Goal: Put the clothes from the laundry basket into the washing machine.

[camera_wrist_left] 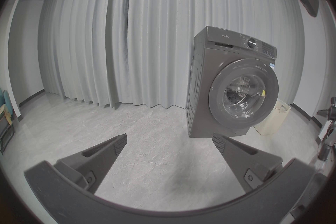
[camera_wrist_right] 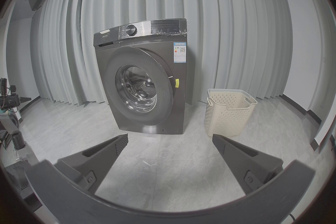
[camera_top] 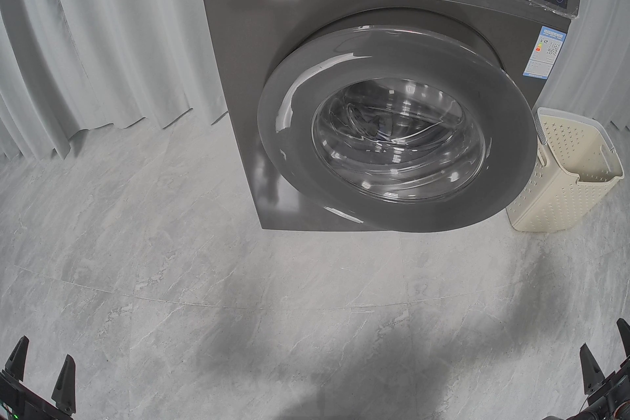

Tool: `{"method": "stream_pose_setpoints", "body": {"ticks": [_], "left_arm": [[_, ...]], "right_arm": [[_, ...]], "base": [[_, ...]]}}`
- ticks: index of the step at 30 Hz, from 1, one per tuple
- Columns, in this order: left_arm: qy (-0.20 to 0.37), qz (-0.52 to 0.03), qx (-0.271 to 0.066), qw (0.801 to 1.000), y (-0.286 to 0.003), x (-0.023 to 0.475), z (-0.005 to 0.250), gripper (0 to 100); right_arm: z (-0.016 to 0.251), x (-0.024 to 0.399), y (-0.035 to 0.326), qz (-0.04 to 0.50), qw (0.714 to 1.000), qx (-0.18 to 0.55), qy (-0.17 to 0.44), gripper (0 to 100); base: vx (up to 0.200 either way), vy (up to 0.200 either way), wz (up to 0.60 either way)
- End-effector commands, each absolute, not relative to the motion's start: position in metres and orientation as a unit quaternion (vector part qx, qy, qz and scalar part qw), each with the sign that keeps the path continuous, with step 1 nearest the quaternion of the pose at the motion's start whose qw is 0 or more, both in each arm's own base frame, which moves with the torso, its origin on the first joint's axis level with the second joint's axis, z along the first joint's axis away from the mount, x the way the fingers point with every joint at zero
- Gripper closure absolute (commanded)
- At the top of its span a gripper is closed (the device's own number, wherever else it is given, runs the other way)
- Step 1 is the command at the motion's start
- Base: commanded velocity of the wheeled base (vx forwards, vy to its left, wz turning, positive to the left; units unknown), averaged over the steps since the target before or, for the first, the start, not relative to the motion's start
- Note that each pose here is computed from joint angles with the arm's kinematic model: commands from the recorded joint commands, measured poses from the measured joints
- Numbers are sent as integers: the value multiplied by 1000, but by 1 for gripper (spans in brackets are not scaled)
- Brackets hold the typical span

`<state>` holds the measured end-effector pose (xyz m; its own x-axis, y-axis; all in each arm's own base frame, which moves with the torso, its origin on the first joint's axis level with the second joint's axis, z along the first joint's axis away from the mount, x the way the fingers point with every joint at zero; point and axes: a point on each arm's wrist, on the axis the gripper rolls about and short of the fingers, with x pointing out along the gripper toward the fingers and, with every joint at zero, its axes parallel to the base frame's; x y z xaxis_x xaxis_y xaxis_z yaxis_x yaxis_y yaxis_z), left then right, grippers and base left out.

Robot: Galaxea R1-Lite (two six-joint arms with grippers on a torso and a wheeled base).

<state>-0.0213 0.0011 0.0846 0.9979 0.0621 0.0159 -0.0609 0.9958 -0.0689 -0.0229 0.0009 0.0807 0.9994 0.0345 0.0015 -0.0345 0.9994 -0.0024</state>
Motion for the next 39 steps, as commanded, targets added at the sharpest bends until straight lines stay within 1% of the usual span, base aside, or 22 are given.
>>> {"method": "stream_pose_setpoints", "body": {"ticks": [1,3,4,12,32,33,35,36,37,39], "left_arm": [[-8,24,-21,999,1,-23,77,0],[-3,19,-7,1000,1,-23,76,0],[-2,18,-5,1000,1,-23,76,0],[-1,17,-5,1000,1,-23,76,0],[-2,11,-3,1000,0,-23,76,0],[-2,12,-2,1000,0,-23,76,0],[-2,12,-2,1000,0,-23,76,0],[-2,12,-2,1000,0,-23,76,0],[-2,11,-2,1000,0,-23,76,0],[-2,11,-2,1000,0,-23,76,0]], "right_arm": [[76,-22,1,18,1000,-1,6,0],[76,-22,1,18,1000,-1,6,0],[76,-22,1,18,1000,-1,6,0],[76,-22,1,18,1000,-1,6,0],[76,-22,1,21,1000,1,6,0],[78,-22,1,23,1000,2,-4,0],[99,-28,2,31,998,4,-58,0],[122,-35,2,46,994,10,-97,0],[136,-37,2,57,993,12,-103,0],[149,-25,4,84,995,14,-54,0]], "base": [[0,0,0],[0,0,0],[0,0,0],[0,0,0],[0,-200,0],[0,-200,0],[0,-200,0],[0,-200,0],[0,0,0],[0,0,0]]}}
